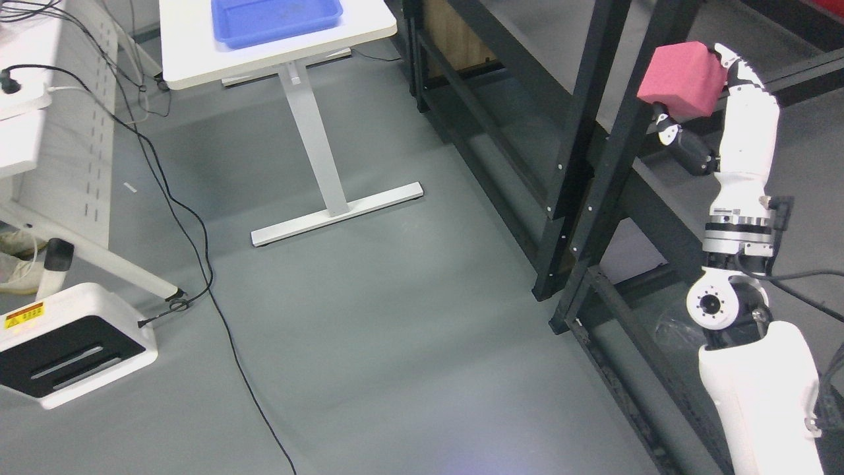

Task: Pick pink block from left shelf to tray
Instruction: 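Carry the pink cube in the right hand toward the blue tray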

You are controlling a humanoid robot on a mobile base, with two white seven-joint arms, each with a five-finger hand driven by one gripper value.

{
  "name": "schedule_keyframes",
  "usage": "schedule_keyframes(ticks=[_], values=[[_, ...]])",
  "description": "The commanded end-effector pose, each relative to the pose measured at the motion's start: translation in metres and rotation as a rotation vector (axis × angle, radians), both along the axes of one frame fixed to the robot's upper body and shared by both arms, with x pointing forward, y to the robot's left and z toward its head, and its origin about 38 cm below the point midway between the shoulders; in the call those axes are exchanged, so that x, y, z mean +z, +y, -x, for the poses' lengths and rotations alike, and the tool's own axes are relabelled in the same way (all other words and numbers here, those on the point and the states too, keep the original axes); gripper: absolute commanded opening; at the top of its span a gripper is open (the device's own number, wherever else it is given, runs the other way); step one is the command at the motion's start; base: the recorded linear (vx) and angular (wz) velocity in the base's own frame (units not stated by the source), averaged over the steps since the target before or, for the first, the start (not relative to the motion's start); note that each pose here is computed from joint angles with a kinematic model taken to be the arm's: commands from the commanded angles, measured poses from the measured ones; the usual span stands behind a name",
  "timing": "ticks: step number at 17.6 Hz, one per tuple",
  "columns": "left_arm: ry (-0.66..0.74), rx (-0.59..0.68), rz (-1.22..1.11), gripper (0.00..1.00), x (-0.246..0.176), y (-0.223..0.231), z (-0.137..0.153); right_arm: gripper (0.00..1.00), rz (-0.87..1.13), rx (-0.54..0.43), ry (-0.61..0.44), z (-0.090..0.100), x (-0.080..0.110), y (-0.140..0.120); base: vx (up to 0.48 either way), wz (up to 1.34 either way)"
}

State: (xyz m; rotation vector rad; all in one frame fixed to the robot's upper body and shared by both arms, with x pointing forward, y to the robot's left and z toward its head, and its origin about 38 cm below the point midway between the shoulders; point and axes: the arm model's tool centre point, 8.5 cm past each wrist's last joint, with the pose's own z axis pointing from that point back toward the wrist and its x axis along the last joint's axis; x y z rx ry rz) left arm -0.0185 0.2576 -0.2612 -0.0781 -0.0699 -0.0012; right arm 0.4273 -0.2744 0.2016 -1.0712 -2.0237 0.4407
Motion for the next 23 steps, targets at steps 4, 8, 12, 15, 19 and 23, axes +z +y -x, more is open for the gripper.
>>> schedule_keyframes(ticks=[4,8,12,15,19,23], values=[[-0.02,-0.003,-0.016,1.0,0.0,0.011,-0.006,0.04,-0.061,0.005,0.048,0.012,-0.024,0.019,-0.025,0.37],[-0.02,-0.003,-0.016,1.0,0.0,0.011,-0.006,0.04,-0.106,0.021,0.078,0.017,-0.039,0.045,-0.017,0.39],[-0.02,-0.003,-0.016,1.0,0.0,0.011,-0.006,0.04,-0.111,0.015,0.118,0.024,-0.053,0.045,0.023,0.28],[-0.02,-0.003,-0.016,1.0,0.0,0.011,-0.006,0.04,-0.102,0.025,0.142,0.024,-0.058,0.055,0.062,0.28],[-0.018,-0.002,-0.016,1.0,0.0,0.011,-0.006,0.04,-0.095,0.024,0.16,0.023,-0.063,0.057,0.118,0.34],[-0.018,-0.002,-0.016,1.0,0.0,0.011,-0.006,0.04,-0.075,0.053,0.176,0.027,-0.069,0.069,0.185,0.23]])
